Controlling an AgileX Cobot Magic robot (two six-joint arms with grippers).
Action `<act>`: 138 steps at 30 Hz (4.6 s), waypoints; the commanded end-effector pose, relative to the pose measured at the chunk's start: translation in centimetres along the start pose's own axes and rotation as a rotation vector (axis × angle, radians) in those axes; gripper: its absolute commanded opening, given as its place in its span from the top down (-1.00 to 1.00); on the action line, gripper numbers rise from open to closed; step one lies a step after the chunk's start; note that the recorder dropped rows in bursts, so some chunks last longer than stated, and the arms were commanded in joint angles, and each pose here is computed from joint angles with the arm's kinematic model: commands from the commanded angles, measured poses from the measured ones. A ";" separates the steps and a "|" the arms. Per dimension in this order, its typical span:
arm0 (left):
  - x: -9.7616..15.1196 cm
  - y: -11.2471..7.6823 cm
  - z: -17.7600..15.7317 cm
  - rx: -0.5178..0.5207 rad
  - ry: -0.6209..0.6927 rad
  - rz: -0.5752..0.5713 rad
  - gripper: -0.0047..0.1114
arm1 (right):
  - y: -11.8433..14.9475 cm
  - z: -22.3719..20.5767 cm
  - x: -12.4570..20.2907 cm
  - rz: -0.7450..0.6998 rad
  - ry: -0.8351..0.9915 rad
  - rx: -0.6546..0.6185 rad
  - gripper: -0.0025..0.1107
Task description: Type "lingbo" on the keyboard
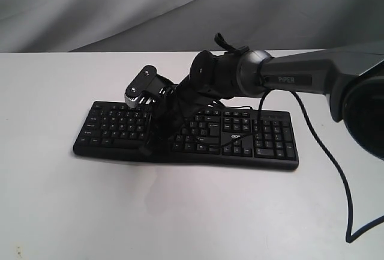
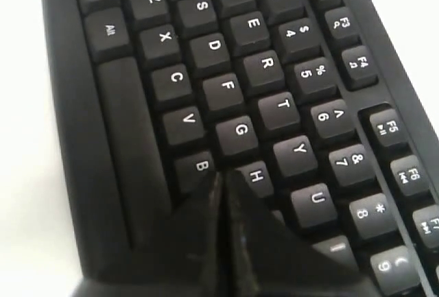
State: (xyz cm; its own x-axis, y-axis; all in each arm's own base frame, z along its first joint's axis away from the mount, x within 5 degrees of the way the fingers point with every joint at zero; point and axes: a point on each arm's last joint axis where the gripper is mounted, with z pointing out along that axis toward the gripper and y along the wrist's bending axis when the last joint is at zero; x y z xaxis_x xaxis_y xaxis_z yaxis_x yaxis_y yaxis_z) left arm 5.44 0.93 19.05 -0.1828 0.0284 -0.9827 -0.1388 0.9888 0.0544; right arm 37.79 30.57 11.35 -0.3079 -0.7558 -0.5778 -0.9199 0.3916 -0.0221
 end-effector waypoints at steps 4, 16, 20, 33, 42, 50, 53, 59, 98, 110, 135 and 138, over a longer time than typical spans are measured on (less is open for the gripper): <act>0.1 0.0 0.0 0.000 -0.005 -0.006 0.91 | 0.1 0.1 -0.3 -0.012 -0.011 0.007 0.96; 0.1 0.0 0.0 0.000 -0.005 -0.006 0.91 | -0.6 0.1 -4.5 -0.033 -0.064 -0.011 0.96; 0.1 0.0 0.0 0.000 -0.005 -0.006 0.91 | -0.7 1.2 -4.0 -0.024 -0.028 -0.031 0.96; 0.1 0.0 0.0 0.000 -0.005 -0.006 0.91 | -0.9 0.7 -3.8 -0.049 0.011 -0.021 0.96; 0.1 0.0 0.0 0.000 -0.005 -0.006 0.91 | -0.9 0.8 -3.7 -0.041 0.017 -0.017 0.96; 0.1 0.0 0.0 0.000 -0.005 -0.006 0.91 | -0.9 1.4 -3.3 -0.032 0.029 -0.025 0.96; 0.1 0.0 0.0 0.000 -0.005 -0.006 0.91 | -0.9 1.3 -3.4 -0.030 0.025 -0.023 0.96; 0.1 0.0 0.0 0.000 -0.005 -0.006 0.91 | -0.8 -1.2 -4.7 -0.067 0.020 -0.018 0.96; 0.1 0.0 0.0 0.000 -0.005 -0.006 0.91 | -1.2 -2.8 -4.4 -0.078 0.085 0.009 0.96; 0.1 0.0 0.0 0.000 -0.005 -0.006 0.91 | -3.7 -4.5 -1.6 -0.003 0.162 -0.002 0.96; 0.1 0.0 0.0 0.000 -0.005 -0.006 0.91 | -4.4 -2.5 0.2 0.029 0.101 0.005 0.96; 0.1 0.0 0.0 0.000 -0.005 -0.006 0.91 | -4.4 -2.5 0.3 0.015 0.114 0.015 0.96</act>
State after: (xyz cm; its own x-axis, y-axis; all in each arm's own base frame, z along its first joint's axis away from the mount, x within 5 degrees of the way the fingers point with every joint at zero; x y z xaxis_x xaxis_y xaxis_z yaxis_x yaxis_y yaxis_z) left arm 5.44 0.93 19.05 -0.1828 0.0284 -0.9827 -0.1388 0.9888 0.0544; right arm 41.01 27.56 13.30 -0.3566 -0.7974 -0.4869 -0.9114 0.4114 -0.0064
